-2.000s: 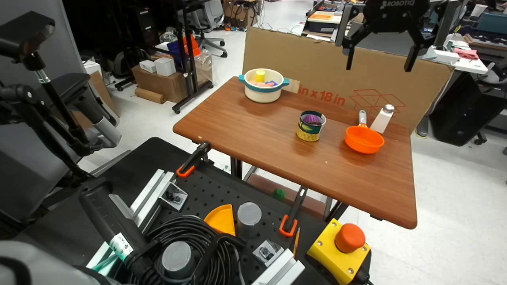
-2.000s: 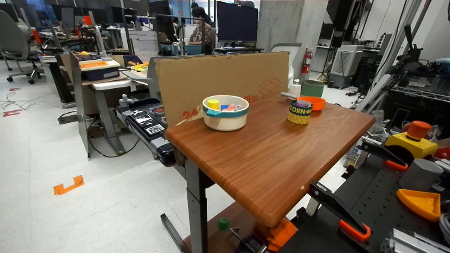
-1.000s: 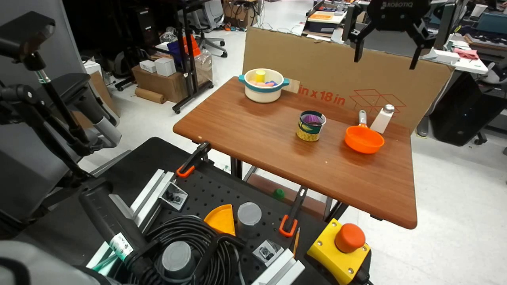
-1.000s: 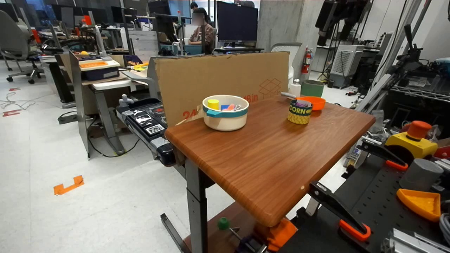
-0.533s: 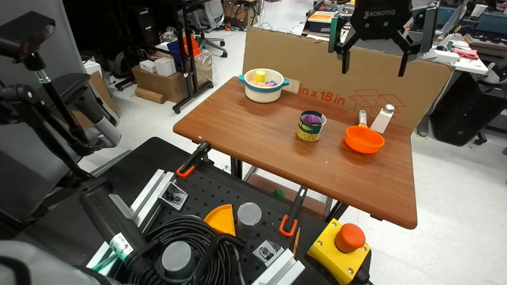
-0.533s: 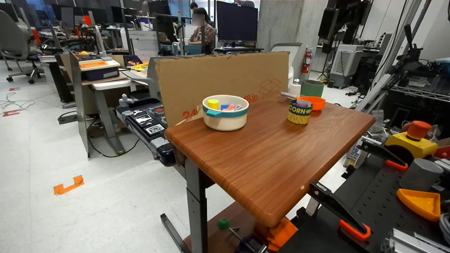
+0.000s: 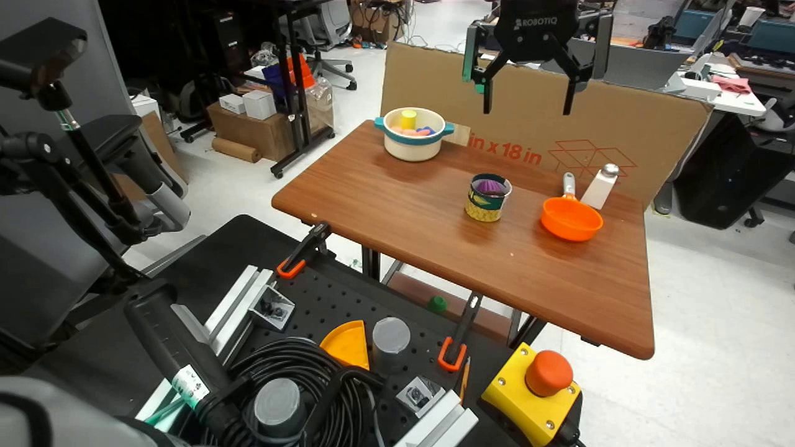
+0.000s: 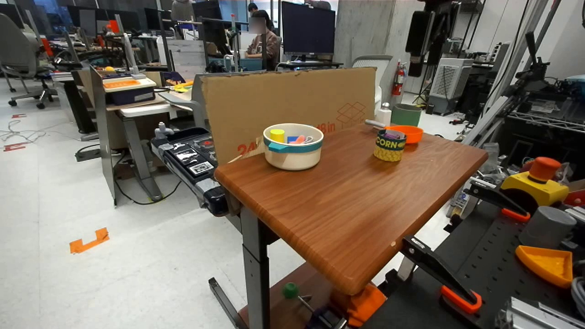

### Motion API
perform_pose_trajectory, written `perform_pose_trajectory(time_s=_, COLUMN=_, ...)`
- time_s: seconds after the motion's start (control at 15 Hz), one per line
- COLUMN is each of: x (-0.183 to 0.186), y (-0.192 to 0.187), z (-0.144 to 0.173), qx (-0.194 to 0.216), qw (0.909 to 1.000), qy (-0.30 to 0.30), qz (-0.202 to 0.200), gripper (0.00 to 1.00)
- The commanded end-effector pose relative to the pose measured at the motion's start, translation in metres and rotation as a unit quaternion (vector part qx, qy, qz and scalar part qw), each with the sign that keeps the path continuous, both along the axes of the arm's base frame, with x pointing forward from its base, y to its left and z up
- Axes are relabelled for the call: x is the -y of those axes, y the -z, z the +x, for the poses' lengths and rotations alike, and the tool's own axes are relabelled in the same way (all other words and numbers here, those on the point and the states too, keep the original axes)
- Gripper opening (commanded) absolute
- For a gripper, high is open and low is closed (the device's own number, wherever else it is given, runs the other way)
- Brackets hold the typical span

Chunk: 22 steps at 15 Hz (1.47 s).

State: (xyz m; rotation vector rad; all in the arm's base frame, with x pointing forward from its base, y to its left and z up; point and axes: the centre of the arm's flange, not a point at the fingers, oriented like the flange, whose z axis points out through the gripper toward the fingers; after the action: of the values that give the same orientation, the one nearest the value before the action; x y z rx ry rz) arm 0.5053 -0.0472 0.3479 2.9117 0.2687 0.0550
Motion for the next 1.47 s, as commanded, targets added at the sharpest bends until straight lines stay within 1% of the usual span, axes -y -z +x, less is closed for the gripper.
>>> perform_pose_trajectory(time_s=0.0, x=-0.009, y=0.001, z=-0.009, qx=-0.002, qw=0.9980, qy=-0.061, qz=0.016, gripper=1.00)
perform_pose_trajectory(time_s=0.07, x=-0.012, y=0.005, z=-0.011, qx=0.015, qw=0.9976, qy=-0.062, qz=0.027, gripper=1.00)
perform_pose_trajectory(time_s=0.2, x=-0.017, y=0.013, z=-0.016, qx=0.038, qw=0.9963, qy=-0.068, qz=0.037, gripper=1.00)
perform_pose_trajectory(time_s=0.4, x=-0.034, y=0.025, z=-0.027, qx=0.062, qw=0.9936, qy=-0.084, qz=0.043, gripper=1.00)
perform_pose_trajectory(time_s=0.6, x=-0.054, y=0.037, z=-0.036, qx=0.064, qw=0.9920, qy=-0.104, qz=0.029, gripper=1.00)
perform_pose_trajectory(time_s=0.8, x=-0.062, y=0.042, z=-0.040, qx=0.069, qw=0.9914, qy=-0.111, qz=0.017, gripper=1.00)
perform_pose_trajectory(time_s=0.93, x=-0.056, y=0.038, z=-0.038, qx=0.081, qw=0.9911, qy=-0.105, qz=-0.001, gripper=1.00)
perform_pose_trajectory(time_s=1.0, x=-0.051, y=0.033, z=-0.034, qx=0.079, qw=0.9918, qy=-0.100, qz=-0.011, gripper=1.00)
perform_pose_trajectory(time_s=1.07, x=-0.044, y=0.028, z=-0.028, qx=0.078, qw=0.9929, qy=-0.090, qz=-0.011, gripper=1.00)
perform_pose_trajectory(time_s=1.13, x=-0.037, y=0.024, z=-0.023, qx=0.076, qw=0.9940, qy=-0.078, qz=-0.011, gripper=1.00)
perform_pose_trajectory(time_s=1.4, x=-0.006, y=0.012, z=-0.005, qx=0.042, qw=0.9985, qy=-0.036, qz=0.008, gripper=1.00)
